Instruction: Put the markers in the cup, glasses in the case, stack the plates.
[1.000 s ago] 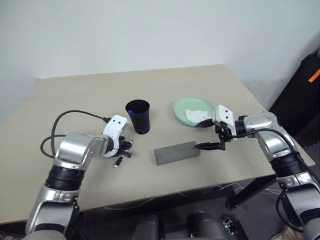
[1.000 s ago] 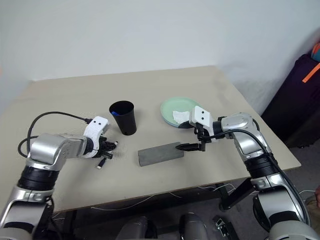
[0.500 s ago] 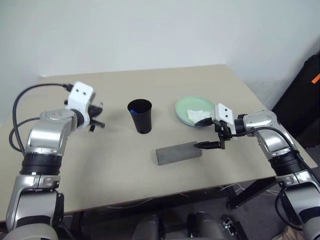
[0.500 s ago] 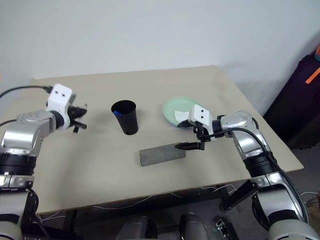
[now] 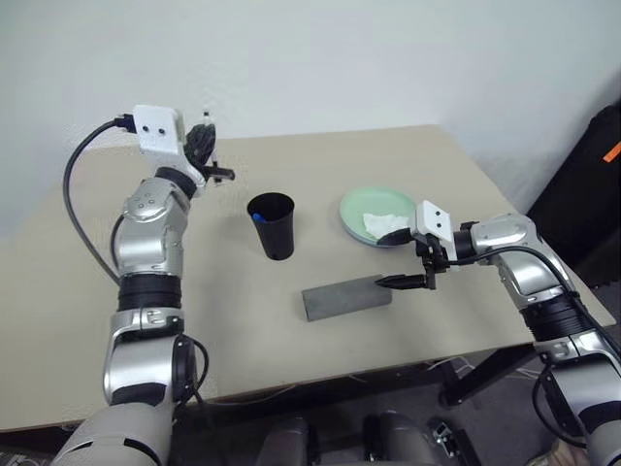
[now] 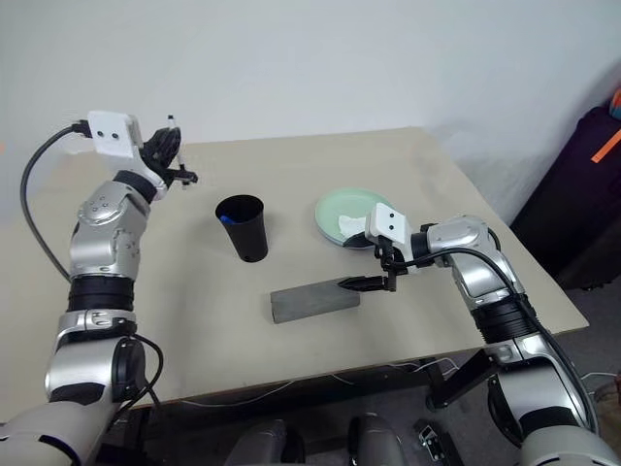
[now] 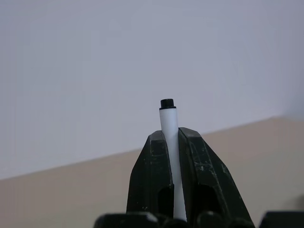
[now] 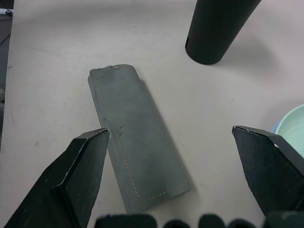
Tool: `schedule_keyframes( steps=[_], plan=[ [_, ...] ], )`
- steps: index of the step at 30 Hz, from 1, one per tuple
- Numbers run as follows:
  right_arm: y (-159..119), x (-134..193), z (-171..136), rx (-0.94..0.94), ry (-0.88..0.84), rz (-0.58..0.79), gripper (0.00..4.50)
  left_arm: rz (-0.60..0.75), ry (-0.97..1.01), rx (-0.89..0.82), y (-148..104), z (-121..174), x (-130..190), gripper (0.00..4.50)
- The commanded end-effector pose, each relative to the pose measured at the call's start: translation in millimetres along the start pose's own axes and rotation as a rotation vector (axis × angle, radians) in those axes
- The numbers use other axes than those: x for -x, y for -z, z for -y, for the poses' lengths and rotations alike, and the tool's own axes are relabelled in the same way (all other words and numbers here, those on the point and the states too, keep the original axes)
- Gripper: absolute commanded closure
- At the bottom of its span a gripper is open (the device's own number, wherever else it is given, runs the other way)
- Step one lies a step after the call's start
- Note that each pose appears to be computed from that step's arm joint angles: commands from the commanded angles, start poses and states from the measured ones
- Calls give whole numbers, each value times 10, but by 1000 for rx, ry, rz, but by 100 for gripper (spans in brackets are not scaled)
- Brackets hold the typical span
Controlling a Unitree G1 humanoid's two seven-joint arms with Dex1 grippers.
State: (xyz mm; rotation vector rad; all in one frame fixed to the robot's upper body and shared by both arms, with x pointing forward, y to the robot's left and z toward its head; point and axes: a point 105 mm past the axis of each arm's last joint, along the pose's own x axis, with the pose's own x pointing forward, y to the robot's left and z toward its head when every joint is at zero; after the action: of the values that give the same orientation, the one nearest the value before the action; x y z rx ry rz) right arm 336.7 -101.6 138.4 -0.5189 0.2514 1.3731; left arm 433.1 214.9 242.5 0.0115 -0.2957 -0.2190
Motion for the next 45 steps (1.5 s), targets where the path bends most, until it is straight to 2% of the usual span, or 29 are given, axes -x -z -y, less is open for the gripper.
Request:
schedule_keyframes(
  steps=[1, 10, 22, 45],
  plan=[
    [-140, 41, 43, 48, 22, 29, 0, 96, 65, 52, -219, 113, -74, 448],
    [-140, 47, 46, 49, 31, 32, 0, 193, 178, 126, -199, 374, -129, 448],
    [-140, 60, 60, 49, 44, 32, 0, 155, 281, 225, 11, 536, -160, 448],
    [-153, 64, 89, 54, 50, 32, 0, 108, 337, 140, 157, 543, -93, 448]
  ],
)
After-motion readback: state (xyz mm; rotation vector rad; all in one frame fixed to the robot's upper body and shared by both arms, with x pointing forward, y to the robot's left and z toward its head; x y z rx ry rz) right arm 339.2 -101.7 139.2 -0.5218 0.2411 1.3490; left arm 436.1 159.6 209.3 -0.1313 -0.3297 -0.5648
